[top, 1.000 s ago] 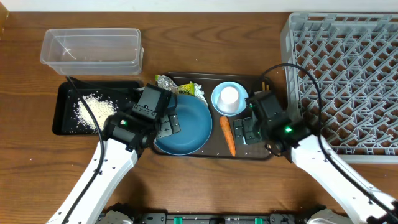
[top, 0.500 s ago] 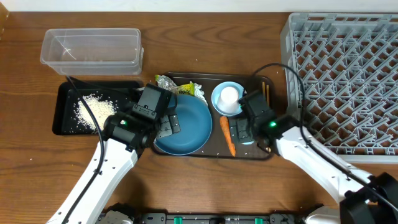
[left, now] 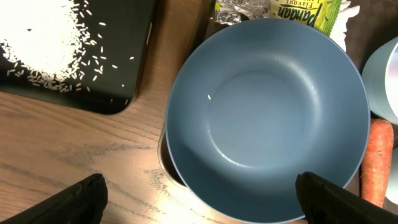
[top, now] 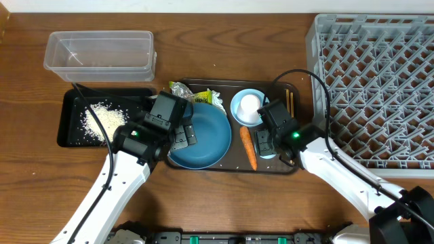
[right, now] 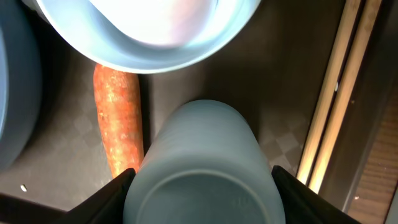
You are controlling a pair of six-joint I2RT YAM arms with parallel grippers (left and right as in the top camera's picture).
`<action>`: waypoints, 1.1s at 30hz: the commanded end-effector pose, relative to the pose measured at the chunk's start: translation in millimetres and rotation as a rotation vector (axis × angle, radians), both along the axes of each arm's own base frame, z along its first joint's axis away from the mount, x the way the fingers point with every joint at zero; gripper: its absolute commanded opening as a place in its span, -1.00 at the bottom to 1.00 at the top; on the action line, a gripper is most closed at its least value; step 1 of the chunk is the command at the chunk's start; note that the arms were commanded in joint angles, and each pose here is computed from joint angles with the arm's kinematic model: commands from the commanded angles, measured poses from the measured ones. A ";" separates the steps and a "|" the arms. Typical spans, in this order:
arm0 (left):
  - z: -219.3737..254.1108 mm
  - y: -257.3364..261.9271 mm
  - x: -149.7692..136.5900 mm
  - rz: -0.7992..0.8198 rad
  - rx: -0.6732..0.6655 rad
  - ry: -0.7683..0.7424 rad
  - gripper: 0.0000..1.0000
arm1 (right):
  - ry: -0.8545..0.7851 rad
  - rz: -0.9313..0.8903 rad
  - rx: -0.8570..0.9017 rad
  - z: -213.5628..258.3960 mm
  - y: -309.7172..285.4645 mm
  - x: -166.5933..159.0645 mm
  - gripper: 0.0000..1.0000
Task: Sort waste into correct bins and load items into the dishwasher rack
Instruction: 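Carry the light-blue cup into the grey dish rack and release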
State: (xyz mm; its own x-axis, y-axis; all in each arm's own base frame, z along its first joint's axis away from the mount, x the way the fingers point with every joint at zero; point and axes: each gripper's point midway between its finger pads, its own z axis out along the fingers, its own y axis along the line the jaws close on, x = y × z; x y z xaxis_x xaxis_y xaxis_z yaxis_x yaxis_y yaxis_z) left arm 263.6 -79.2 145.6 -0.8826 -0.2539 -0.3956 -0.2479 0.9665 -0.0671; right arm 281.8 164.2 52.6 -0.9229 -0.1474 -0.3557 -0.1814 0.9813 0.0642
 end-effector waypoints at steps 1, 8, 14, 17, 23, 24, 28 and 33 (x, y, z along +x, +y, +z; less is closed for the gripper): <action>2.4 4.1 3.0 0.017 0.017 -0.010 0.99 | -0.035 -0.012 0.021 24.3 3.6 10.3 -0.15; 2.4 4.2 3.1 0.017 0.017 -0.011 0.99 | -0.104 -0.137 0.056 103.9 -31.6 35.3 -0.33; 2.4 4.1 3.1 0.017 0.017 -0.011 0.99 | -0.241 -0.357 0.064 178.8 -121.3 61.8 -0.07; 2.4 4.1 3.1 0.017 0.017 -0.011 0.99 | -0.269 -0.510 0.078 188.4 -174.1 67.8 -0.07; 2.4 4.1 3.1 0.017 0.017 -0.011 0.99 | -0.294 -0.842 0.090 183.7 -292.2 58.5 -0.11; 2.4 4.1 3.1 0.017 0.017 -0.011 0.99 | -0.293 -0.897 0.081 181.2 -312.0 53.0 -0.11; 2.5 4.2 3.1 0.017 0.017 -0.011 0.99 | -0.279 -1.048 0.083 168.4 -365.9 35.2 -0.11; 2.4 4.2 3.1 0.017 0.017 -0.011 0.99 | -0.233 -1.122 0.106 144.4 -398.1 27.8 -0.03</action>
State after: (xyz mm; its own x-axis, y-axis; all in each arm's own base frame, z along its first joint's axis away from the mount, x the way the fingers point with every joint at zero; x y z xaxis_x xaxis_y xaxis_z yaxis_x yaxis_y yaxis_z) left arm 263.7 -79.2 145.7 -0.8825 -0.2539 -0.3959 -0.2479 0.9664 -0.0673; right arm 307.2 -227.2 205.7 -0.4161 0.7465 -0.5192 0.7793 0.5870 0.2193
